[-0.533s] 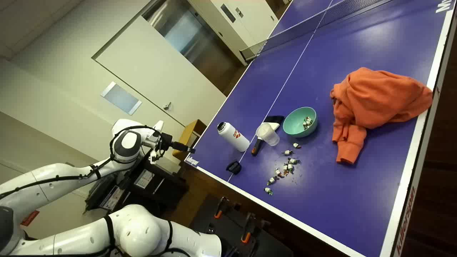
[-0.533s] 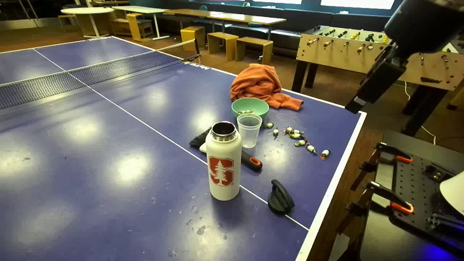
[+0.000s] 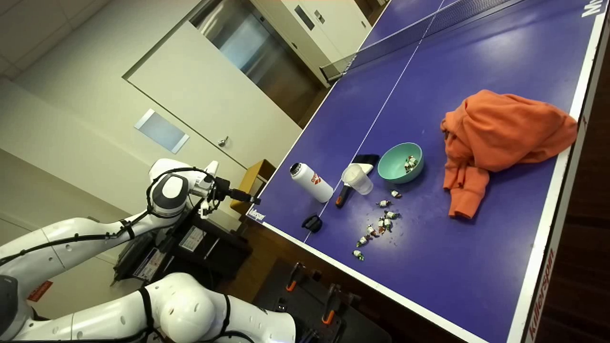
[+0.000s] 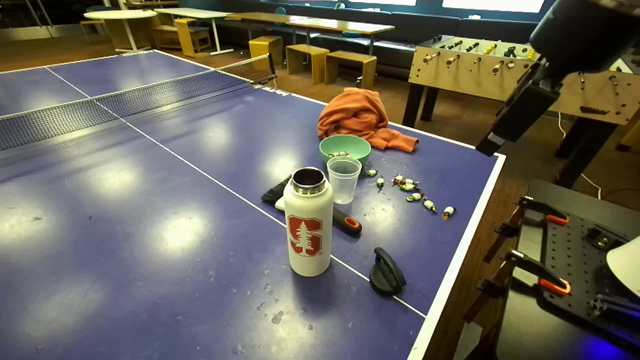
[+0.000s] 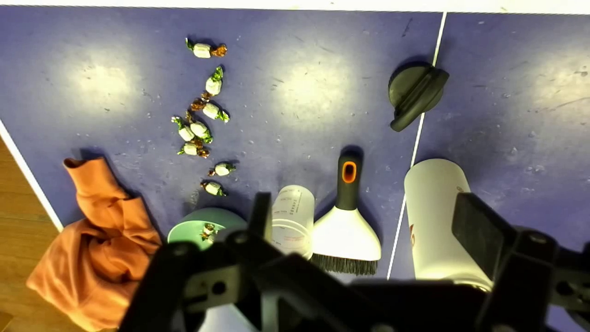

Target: Move the cup backwards, empty the bowl then sweep the table.

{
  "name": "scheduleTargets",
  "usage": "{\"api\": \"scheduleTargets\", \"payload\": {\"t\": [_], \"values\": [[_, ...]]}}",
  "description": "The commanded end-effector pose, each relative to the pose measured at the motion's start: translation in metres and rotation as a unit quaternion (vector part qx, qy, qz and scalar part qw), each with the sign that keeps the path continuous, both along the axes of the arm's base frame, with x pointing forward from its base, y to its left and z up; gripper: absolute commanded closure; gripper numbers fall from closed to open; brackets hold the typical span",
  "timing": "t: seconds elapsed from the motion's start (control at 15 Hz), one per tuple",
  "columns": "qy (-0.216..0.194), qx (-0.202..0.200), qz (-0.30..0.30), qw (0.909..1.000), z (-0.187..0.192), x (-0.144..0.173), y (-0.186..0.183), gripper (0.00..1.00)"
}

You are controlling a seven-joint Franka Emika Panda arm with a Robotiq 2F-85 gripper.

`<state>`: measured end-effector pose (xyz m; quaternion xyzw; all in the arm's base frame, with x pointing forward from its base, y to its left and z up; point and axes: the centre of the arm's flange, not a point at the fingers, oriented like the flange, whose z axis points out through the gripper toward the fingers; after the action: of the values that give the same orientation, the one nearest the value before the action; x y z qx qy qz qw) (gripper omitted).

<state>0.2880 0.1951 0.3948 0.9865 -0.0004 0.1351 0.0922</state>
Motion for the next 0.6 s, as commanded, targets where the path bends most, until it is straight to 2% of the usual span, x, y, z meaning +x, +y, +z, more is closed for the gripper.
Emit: {"api": "scheduleTargets", "payload": {"t": [0.0,0.27,0.4,0.53], "values": [[-0.007,0.009,-0.038,0.9992,-0.009,0.025,-0.005,0.00],[-0.025,0.029,-0.140,0.9894,-0.036,0.078,-0.033,0.00],[-0.035,0.048,-0.193,0.9794,-0.054,0.107,-0.050,0.00],[-0.041,0.062,-0.249,0.9657,-0.072,0.135,-0.065,0.00]]}}
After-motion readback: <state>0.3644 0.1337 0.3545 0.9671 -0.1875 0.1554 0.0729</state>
